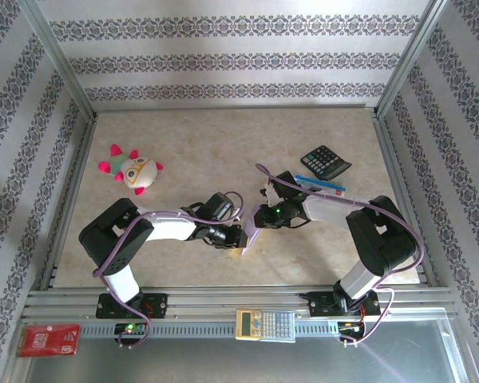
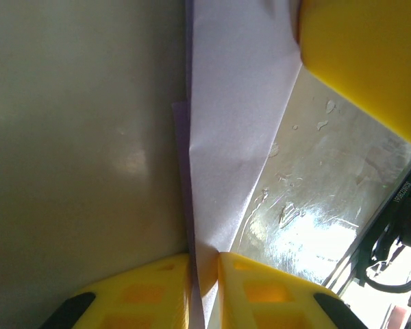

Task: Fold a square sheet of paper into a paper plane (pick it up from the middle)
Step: Fold the wing for the fifth time at the center of the table.

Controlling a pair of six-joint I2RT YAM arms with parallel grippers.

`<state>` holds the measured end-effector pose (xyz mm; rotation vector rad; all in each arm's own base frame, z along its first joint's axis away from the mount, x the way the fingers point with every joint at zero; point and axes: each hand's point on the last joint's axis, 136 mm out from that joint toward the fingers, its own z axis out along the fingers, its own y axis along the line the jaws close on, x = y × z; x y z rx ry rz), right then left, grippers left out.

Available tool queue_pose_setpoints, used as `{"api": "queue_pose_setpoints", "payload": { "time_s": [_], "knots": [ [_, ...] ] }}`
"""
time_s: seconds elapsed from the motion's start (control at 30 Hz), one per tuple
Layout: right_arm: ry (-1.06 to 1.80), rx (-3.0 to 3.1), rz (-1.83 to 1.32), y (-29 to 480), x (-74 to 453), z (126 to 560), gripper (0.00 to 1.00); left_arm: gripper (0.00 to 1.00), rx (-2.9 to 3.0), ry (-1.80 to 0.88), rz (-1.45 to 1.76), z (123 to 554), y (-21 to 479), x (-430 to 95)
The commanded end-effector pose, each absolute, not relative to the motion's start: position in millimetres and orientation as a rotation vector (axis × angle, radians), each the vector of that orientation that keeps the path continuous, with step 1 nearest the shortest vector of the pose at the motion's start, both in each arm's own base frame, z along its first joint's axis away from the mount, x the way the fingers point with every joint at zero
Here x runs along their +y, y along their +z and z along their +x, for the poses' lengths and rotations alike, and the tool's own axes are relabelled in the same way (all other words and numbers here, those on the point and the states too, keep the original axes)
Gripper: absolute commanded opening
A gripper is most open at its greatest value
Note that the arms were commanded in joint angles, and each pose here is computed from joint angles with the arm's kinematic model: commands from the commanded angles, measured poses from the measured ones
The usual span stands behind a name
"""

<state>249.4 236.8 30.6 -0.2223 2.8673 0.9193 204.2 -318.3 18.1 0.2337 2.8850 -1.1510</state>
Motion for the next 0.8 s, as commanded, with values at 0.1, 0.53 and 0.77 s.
{"api": "queue_pose_setpoints", "payload": {
  "time_s": [0.1, 0.53, 0.77],
  "knots": [
    [0.859, 2.91, -0.231, 16, 227, 240, 0.16, 0.2, 3.01, -1.044, 0.186, 188, -16, -303],
    [0.82, 2.938, -0.221, 4, 218, 239, 0.15, 0.2, 3.045, -1.018, 0.186, 184, -25, -299],
    [0.81, 2.946, -0.212, 2, 215, 239, 0.15, 0.19, 3.048, -1.006, 0.192, 183, -26, -298]
  ]
}}
